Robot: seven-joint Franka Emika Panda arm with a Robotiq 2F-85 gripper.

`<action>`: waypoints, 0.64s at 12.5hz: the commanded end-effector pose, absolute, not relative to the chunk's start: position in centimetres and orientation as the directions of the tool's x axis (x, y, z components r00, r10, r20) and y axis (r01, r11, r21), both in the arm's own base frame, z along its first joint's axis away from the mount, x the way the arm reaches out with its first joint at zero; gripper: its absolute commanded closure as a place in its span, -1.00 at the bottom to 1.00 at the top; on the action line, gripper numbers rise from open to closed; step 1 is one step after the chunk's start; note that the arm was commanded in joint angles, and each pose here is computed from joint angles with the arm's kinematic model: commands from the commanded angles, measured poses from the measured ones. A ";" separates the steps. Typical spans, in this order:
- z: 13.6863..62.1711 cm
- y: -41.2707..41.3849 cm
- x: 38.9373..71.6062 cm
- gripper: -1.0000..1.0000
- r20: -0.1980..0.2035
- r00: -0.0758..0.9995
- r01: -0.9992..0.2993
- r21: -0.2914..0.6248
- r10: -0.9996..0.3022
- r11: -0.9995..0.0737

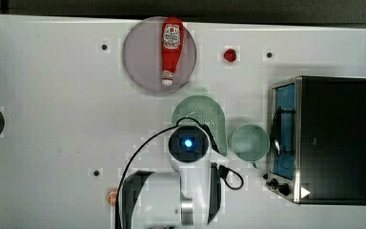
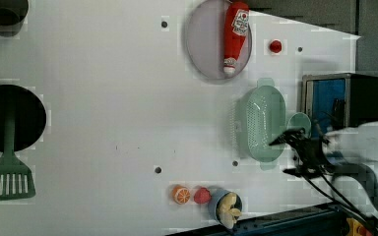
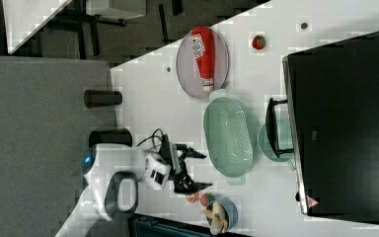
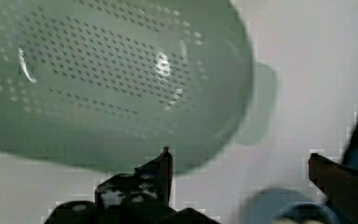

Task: Drag strainer right to left.

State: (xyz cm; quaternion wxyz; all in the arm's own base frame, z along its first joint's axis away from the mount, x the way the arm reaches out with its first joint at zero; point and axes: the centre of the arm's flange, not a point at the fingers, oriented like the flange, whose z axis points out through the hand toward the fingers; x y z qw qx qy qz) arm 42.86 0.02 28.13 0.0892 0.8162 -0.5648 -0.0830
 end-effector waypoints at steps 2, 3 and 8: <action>26.9 0.1 46.4 -1.00 0.016 0.206 -0.975 0.085 -0.979 -0.203; 25.1 0.1 46.8 -1.00 0.017 0.193 -0.979 0.071 -0.981 -0.192; 18.2 1.3 47.1 -1.00 0.016 0.014 -1.000 0.027 -1.000 -0.014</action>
